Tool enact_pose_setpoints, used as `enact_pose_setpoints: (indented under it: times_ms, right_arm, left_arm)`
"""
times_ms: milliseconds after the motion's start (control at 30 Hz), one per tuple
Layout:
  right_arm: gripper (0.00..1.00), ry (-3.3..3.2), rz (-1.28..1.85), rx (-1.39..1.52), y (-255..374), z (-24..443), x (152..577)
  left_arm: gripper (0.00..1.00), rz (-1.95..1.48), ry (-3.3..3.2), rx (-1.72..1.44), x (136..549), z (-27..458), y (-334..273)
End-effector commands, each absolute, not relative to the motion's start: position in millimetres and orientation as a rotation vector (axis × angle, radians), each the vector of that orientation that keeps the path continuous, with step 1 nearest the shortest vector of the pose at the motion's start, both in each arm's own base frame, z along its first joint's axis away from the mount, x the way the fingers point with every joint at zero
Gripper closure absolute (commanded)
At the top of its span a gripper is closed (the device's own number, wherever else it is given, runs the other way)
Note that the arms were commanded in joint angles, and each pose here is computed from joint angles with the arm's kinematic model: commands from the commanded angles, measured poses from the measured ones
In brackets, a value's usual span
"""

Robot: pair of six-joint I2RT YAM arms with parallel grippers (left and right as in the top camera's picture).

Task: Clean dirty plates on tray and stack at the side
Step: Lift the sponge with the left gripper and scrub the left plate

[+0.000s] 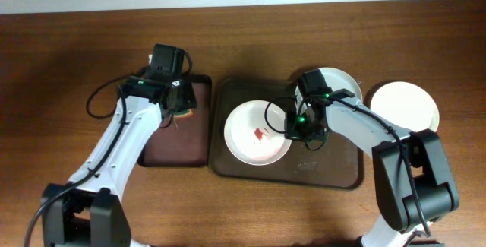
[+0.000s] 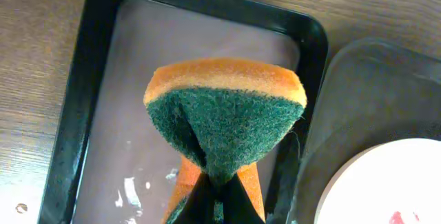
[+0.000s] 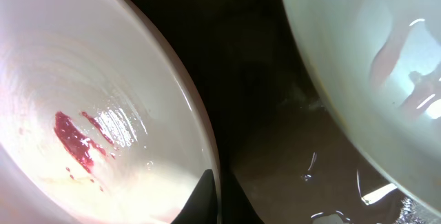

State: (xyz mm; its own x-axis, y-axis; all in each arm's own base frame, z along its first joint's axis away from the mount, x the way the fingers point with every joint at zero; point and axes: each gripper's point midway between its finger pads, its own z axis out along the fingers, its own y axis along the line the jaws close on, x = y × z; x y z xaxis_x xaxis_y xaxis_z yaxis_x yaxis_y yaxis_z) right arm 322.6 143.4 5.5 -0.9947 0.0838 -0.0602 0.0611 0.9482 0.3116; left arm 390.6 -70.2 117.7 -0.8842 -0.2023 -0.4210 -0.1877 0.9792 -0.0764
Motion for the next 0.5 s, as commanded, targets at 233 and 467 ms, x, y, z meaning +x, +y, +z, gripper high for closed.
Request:
enact_pose_setpoints:
  times_ms: [233, 467]
  right_arm:
    - [0.96, 3.013, 0.455, 0.079, 143, 11, 324]
    - [0.96, 3.013, 0.455, 0.079, 143, 11, 324]
  left_arm:
    - [1.00, -0.107, 2.437, -0.263, 409, 190, -68]
    - [1.00, -0.143, 2.344, -0.261, 405, 224, -67]
